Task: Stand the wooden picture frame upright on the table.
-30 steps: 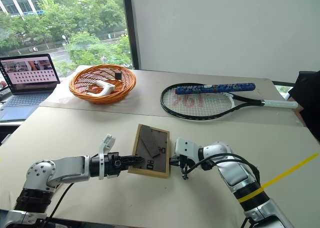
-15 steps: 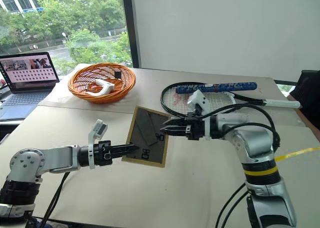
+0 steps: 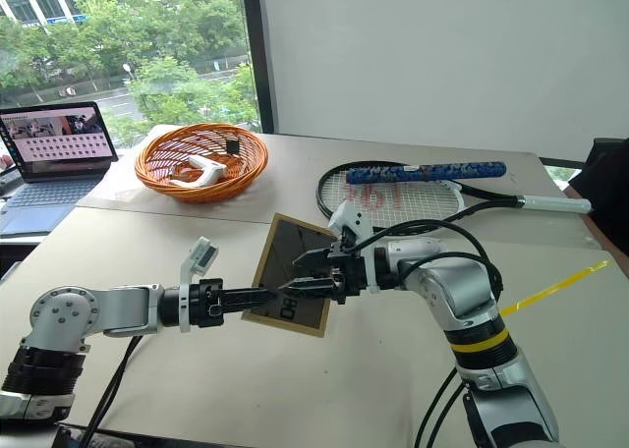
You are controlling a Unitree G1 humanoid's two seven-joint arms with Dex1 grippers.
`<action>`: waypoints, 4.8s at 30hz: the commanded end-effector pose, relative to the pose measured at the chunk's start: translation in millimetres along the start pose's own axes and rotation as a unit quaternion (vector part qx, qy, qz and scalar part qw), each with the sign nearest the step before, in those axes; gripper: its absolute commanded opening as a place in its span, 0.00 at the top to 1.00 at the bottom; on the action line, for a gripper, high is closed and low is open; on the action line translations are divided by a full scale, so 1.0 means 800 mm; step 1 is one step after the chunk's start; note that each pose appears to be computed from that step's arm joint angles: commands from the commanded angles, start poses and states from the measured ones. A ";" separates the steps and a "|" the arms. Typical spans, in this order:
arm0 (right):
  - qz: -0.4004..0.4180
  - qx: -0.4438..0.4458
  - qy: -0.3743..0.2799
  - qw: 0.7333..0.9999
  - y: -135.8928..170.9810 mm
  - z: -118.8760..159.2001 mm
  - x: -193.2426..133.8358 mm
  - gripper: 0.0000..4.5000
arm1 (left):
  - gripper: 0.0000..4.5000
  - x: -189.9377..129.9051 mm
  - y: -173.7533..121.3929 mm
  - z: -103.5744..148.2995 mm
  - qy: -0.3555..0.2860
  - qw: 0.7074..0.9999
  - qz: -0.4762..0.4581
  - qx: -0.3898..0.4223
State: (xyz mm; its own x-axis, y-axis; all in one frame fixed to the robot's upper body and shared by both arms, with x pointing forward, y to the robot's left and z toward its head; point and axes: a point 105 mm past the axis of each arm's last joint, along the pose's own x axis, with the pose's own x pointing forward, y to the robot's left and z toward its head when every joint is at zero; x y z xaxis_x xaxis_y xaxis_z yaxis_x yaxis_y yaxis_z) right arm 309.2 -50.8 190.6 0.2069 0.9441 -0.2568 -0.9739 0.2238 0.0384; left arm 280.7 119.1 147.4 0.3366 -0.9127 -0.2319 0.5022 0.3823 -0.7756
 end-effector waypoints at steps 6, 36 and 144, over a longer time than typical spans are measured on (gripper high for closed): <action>-0.035 -0.020 0.009 0.999 -0.017 0.006 -0.014 0.18 | 0.75 -0.005 -0.022 0.013 -0.018 0.999 -0.041 0.026; -0.186 -0.290 0.049 0.938 -0.064 -0.014 -0.121 0.18 | 0.75 -0.028 -0.020 0.006 0.046 0.972 -0.152 -0.174; -0.235 -0.087 -0.061 0.966 0.010 -0.071 -0.125 0.02 | 0.00 -0.108 0.074 0.032 -0.139 0.844 0.280 0.436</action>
State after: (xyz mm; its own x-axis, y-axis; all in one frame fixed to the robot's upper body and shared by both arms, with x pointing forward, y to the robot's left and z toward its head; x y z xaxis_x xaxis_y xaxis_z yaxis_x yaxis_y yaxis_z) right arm 280.1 -156.7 134.3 0.6056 0.7775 -0.1695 -0.7954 0.5979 -0.0991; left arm 302.3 224.6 131.8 0.8195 -0.5432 -0.1825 0.5632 0.8224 0.0810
